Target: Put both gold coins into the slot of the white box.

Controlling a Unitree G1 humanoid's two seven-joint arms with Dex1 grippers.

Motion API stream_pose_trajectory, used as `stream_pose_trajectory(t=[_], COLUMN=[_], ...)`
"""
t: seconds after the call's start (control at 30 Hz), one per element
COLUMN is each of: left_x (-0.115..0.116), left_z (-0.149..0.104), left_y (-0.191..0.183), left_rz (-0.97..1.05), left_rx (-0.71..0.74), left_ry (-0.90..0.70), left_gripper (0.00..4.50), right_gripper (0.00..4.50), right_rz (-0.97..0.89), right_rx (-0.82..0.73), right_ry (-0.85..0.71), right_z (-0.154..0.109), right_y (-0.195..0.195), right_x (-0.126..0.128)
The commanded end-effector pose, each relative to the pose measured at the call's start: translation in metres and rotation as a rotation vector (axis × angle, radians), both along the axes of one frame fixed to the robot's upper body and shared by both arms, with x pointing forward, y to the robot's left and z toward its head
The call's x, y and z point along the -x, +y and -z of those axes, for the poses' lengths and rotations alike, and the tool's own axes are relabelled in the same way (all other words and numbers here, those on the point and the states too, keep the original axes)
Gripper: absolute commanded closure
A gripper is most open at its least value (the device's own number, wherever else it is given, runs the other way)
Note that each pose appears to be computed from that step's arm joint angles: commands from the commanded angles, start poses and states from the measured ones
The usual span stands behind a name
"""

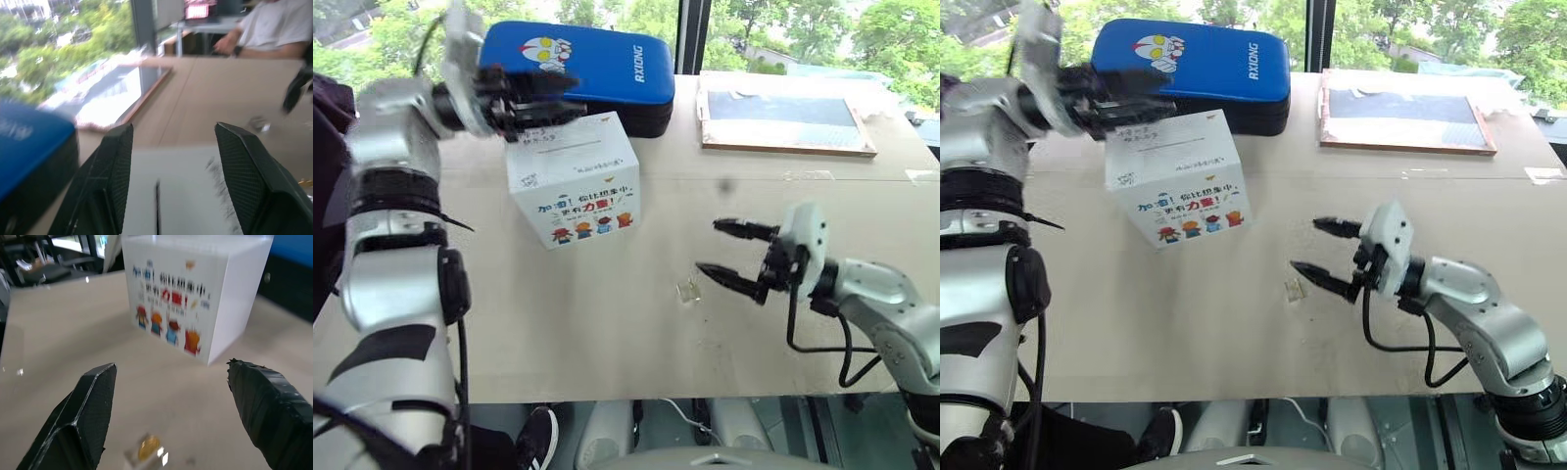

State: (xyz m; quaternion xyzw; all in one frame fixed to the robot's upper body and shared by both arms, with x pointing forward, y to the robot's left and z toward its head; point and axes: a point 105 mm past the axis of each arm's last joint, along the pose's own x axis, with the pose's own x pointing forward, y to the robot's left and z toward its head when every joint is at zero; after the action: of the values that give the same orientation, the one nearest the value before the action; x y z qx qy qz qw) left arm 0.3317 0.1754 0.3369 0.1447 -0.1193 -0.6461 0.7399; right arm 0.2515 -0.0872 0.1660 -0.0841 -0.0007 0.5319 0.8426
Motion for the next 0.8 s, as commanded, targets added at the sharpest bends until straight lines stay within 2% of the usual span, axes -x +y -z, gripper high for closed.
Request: stream_pose_trajectory(t=[0.03, 0.13, 0.23, 0.37, 0.57, 0.8], left_x=[0.045, 0.058, 0.067, 0.078, 0.078, 0.089], left_z=[0.027, 0.069, 0.116, 0.158, 0.183, 0.202], left_y=[-0.027, -0.035, -0.042, -0.047, -0.050, -0.049], left_rz=[0.147, 0.083, -0.049, -0.182, -0.329, -0.337], left_rx=[-0.138, -0.251, -0.269, -0.305, -0.161, -0.169], left_ry=[0.071, 0.133, 0.232, 0.280, 0.353, 0.385], left_gripper=[1.87, 1.87, 1.87, 1.87, 1.87, 1.87], right_gripper=[0.59, 0.59, 0.59, 0.59, 0.59, 0.59], right_rz=[-0.041, -0.036, -0.020, 0.007, 0.085, 0.126], right_rx=[0.032, 0.043, 0.075, 0.096, 0.093, 0.113], right_ry=[-0.017, 0.013, 0.037, 0.059, 0.081, 0.104], right_z=[0.005, 0.015, 0.028, 0.039, 0.050, 0.057], right_y=[0.009, 0.015, 0.020, 0.023, 0.021, 0.018], right_x=[0.009, 0.009, 0.007, 0.003, -0.009, -0.016])
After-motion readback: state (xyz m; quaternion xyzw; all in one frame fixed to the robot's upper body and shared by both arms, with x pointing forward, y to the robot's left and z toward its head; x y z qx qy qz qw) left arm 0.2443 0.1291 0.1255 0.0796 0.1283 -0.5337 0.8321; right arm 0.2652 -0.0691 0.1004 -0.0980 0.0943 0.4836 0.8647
